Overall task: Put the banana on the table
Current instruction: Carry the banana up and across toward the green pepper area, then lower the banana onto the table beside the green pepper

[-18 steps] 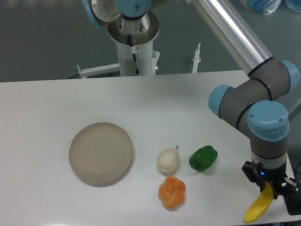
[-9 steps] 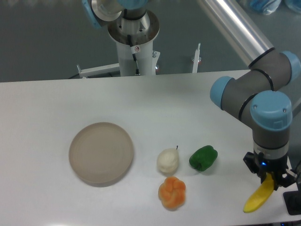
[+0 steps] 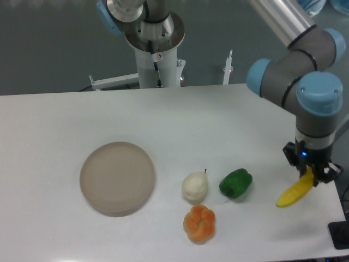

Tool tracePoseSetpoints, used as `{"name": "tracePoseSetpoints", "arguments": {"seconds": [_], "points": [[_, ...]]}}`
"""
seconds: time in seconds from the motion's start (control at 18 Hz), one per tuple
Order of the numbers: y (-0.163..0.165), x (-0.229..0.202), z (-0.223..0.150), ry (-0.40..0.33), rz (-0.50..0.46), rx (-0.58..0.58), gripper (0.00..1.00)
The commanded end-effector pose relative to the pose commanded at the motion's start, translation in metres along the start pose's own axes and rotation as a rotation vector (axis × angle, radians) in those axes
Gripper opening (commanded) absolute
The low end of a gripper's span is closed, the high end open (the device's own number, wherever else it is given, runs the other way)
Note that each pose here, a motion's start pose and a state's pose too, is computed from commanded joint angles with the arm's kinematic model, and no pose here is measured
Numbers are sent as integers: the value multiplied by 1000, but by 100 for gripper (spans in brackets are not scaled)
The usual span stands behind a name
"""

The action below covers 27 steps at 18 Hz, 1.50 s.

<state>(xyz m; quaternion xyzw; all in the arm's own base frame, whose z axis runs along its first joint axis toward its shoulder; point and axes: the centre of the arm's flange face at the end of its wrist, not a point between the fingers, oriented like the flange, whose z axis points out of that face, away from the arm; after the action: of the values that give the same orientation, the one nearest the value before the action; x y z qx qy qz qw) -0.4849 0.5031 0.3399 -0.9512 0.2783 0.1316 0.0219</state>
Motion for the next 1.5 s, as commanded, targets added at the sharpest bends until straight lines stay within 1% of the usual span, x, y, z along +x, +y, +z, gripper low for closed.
{"name": "tracePoseSetpoints", "arguments": {"seconds": [0.06,0.11,0.17,0.28,0.33,0.5,0.72,0.83,0.89,1.0,1.06,1.11,1.17,1.28,1.5], "points": [[4,11,8,25,16,11,28],[15,21,10,44,30,29,28],[25,34,15,66,64,39,28],[28,63,31,117,148,57,28],[32,79,28,127,194,63,28],[39,107,43,172,245,85,28],[47,133,60,227,225,98,26],[44,142,63,243,208,101,26],[39,145,60,244,168,104,26],[24,152,56,247,26,125,26],[8,159,55,252,-7,124,26],[0,162,56,257,-27,122,26],[-1,169,61,267,-32,119,25],[0,177,72,223,-20,120,25],[-2,180,77,233,-28,112,25]]}}
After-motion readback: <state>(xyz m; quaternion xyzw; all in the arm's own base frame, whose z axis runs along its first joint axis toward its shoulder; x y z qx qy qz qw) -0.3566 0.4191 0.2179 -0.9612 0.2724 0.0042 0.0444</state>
